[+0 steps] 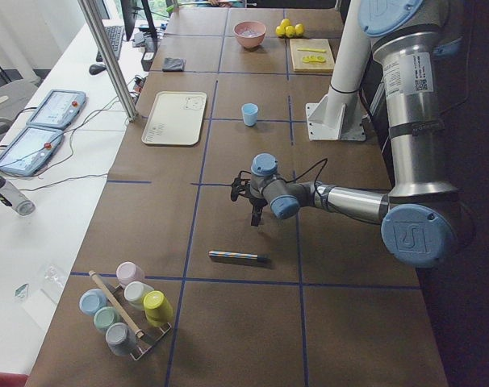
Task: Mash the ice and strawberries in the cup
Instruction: 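Reach the left gripper to the red strawberry and grasp it, then carry the strawberry with the left gripper over the light-blue cup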
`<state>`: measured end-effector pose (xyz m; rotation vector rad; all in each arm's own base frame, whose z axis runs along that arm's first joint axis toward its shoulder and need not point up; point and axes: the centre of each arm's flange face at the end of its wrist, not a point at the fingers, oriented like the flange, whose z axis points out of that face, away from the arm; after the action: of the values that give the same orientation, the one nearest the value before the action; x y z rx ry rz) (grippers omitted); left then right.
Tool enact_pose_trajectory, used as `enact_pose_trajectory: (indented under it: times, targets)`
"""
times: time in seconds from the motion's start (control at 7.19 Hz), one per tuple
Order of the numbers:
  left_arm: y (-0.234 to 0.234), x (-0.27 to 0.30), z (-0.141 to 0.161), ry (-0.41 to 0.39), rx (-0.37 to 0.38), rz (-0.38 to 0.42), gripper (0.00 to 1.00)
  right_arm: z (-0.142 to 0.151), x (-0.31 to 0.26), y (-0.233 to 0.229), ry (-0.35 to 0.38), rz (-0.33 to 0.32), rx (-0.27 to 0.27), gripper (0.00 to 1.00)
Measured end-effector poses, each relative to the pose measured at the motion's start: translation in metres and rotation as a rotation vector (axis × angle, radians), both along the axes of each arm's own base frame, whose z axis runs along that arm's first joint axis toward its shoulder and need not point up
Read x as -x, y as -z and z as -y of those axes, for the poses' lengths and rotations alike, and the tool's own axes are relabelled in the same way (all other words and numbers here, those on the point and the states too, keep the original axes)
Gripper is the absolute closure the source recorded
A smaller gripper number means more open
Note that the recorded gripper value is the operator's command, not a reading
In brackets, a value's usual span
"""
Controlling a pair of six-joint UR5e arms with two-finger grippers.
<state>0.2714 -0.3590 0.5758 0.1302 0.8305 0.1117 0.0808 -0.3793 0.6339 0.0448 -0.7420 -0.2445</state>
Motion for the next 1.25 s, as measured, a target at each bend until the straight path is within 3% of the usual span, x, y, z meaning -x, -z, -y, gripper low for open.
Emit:
enact_pose_trajectory:
  times: [0.14,0.28,0.83,1.25]
  targets:
    - [-0.001,-0.001,-0.001,-0.002,0.003,0.003,0.88,0.0,0.0,0.0,0.0,0.0,-0.001,0.01]
    - [-0.002,-0.001,-0.001,0.0,0.01,0.007,0.97,0.0,0.0,0.0,-0.003,0.001,0.001,0.01]
    - [0.018,0.005,0.001,0.008,-0.014,-0.014,0.99,-0.001,0.0,0.003,-0.014,0.003,0.006,0.01]
    - [0.112,0.021,0.013,0.032,-0.004,0.006,0.99,-0.001,0.0,0.004,-0.014,0.005,0.004,0.01]
